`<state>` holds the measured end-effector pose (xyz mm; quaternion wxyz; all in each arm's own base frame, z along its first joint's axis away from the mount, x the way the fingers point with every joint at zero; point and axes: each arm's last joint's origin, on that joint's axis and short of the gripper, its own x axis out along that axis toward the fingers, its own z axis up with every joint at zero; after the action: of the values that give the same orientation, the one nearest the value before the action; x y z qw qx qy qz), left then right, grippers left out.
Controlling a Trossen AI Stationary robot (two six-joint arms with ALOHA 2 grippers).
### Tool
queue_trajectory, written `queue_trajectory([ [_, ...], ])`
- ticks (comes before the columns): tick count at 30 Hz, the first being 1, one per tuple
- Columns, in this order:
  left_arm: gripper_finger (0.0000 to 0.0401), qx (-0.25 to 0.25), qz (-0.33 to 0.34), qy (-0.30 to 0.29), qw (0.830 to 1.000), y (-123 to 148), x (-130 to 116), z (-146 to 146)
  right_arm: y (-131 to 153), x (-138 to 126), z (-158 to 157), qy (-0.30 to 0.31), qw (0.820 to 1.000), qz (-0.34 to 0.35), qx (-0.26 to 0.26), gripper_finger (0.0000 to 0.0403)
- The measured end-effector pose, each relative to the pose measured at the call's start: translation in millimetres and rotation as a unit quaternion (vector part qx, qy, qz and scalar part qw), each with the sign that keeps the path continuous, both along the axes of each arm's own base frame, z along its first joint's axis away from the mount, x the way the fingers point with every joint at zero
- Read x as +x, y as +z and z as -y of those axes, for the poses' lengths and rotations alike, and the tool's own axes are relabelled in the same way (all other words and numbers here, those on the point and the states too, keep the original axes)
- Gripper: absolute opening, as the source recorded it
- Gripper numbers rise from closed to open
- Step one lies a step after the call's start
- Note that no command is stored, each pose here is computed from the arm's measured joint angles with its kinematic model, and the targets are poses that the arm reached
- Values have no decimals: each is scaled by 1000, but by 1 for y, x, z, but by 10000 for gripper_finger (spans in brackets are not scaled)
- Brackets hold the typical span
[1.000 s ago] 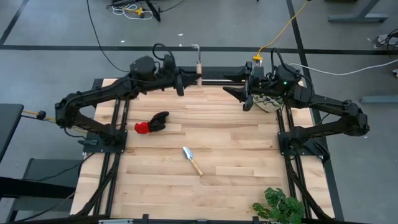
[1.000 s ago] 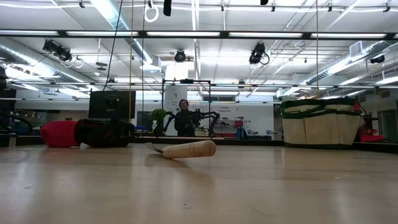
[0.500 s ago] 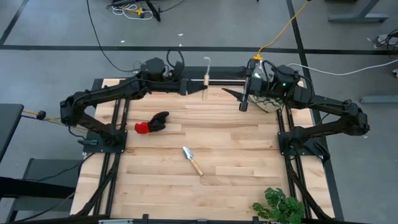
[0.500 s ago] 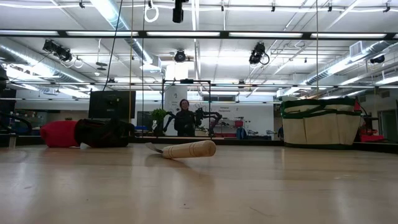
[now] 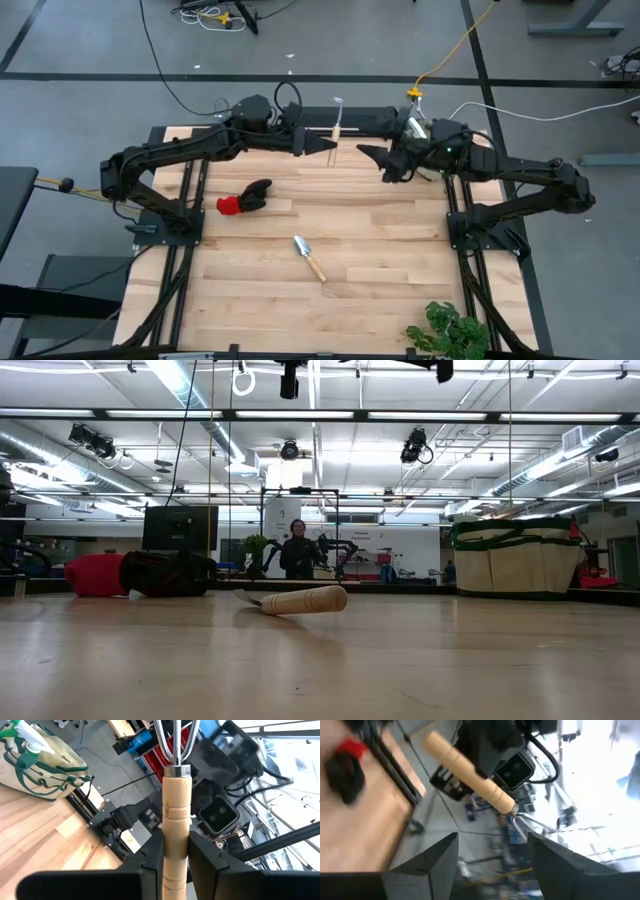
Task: Pick & Place Garden tools in Gardening bag
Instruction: Put the hand rake into the gardening bag
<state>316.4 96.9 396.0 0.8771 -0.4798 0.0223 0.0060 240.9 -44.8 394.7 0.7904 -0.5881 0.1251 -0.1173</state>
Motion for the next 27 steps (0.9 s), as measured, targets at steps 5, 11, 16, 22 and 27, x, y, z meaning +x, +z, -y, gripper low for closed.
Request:
queue_trajectory([
  [5, 72, -9, 0, -3, 1000, 0, 1, 3, 0, 1, -8, -21, 992, -44, -118, 240],
  [11, 70, -13, -4, -4, 1000, -3, 6, 8, 0, 5, -14, -16, 982, -62, -180, 240],
  [16, 72, -22, -18, -15, 999, -10, 13, 13, -6, 14, -15, -6, 973, -84, -213, 240],
  [22, 71, -25, -19, -20, 999, -14, 18, 16, -10, 23, -17, 1, 964, -90, -251, 240],
  [27, 72, -28, -19, -23, 999, -15, 20, 17, -8, 25, -22, 15, 957, -83, -277, 239],
])
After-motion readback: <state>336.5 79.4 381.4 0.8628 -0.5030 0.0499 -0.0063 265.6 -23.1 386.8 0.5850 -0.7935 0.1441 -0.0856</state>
